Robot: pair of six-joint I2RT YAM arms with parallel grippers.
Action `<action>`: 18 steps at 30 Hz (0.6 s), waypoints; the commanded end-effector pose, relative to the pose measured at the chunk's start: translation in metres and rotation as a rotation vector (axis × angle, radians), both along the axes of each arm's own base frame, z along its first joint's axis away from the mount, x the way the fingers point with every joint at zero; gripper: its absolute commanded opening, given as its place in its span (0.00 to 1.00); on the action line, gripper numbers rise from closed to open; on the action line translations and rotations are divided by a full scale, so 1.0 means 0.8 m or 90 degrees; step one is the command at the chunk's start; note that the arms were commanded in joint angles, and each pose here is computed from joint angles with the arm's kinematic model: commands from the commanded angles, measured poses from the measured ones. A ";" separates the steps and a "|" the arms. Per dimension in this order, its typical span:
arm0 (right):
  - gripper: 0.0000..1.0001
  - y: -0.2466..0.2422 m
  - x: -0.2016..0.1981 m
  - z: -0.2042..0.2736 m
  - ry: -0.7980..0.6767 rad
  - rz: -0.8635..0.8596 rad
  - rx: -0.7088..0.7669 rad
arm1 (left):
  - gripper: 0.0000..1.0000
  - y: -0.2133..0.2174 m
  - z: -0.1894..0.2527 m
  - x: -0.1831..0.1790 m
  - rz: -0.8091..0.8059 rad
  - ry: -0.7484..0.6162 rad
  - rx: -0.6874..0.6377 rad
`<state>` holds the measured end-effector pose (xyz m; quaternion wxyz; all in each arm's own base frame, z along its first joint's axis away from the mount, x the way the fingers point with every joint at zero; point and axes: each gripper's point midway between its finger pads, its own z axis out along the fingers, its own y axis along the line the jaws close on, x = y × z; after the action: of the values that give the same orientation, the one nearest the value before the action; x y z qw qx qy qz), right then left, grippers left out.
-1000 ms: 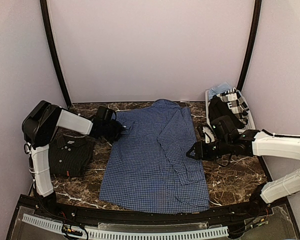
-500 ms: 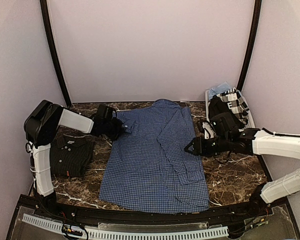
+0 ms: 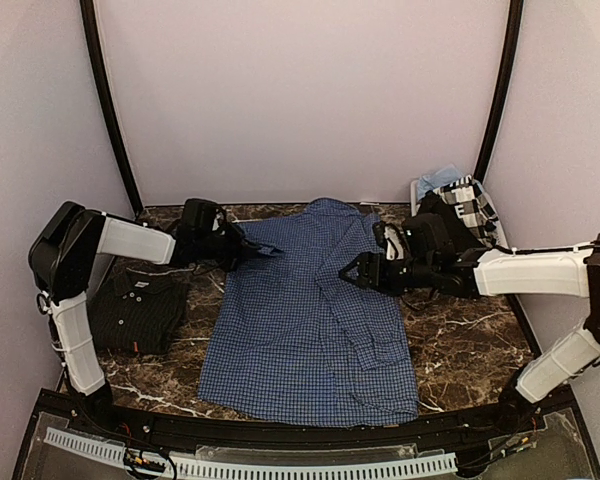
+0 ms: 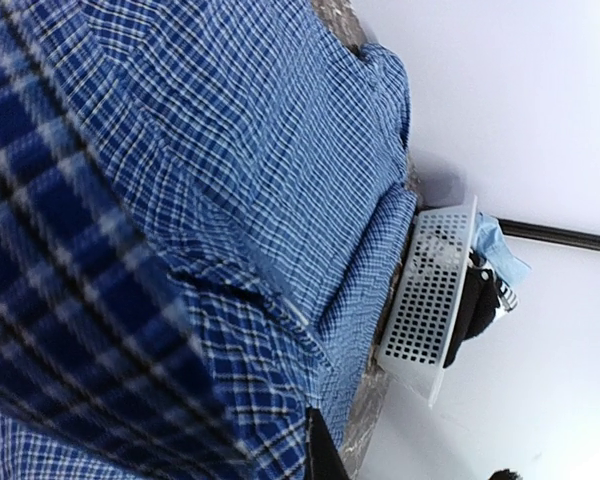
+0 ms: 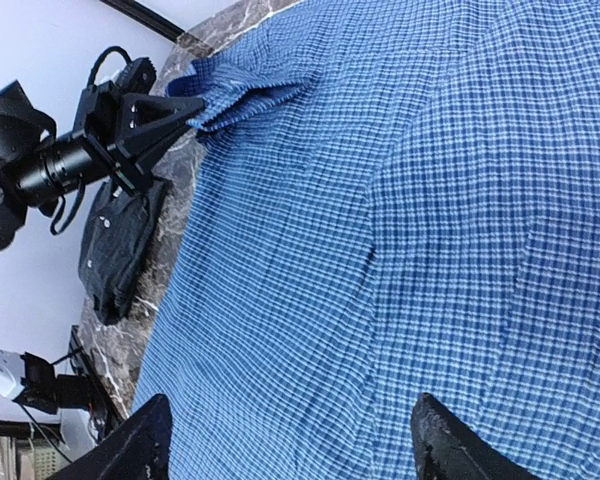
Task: Fold and stack the long sleeve shirts
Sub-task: Pick up the 1/3-folded shirt from the center of the board.
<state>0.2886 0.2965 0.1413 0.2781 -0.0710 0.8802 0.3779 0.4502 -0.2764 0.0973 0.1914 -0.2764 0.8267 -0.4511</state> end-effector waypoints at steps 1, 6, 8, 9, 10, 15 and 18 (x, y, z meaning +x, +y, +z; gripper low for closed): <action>0.83 0.040 0.027 0.038 -0.039 0.014 0.098 | 0.00 -0.019 0.044 -0.030 -0.074 -0.046 -0.061; 0.87 0.075 0.045 0.026 0.004 0.025 0.159 | 0.00 -0.036 0.059 -0.050 -0.101 -0.073 -0.115; 0.87 0.089 0.049 0.023 0.020 0.028 0.183 | 0.00 -0.044 0.059 -0.058 -0.113 -0.073 -0.126; 0.87 0.095 0.051 0.021 0.027 0.028 0.191 | 0.00 -0.049 0.057 -0.064 -0.120 -0.069 -0.127; 0.87 0.101 0.053 0.019 0.031 0.027 0.194 | 0.00 -0.052 0.057 -0.066 -0.123 -0.070 -0.128; 0.87 0.122 0.054 0.004 0.078 0.023 0.242 | 0.00 -0.067 0.043 -0.088 -0.143 -0.051 -0.133; 0.87 0.136 0.047 -0.009 0.116 0.033 0.264 | 0.00 -0.073 0.029 -0.104 -0.150 -0.030 -0.129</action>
<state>0.3274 0.3828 0.1182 0.2146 -0.0114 0.8352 0.5062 0.3828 -0.3266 0.1068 0.1321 -0.2005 0.8083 -0.5376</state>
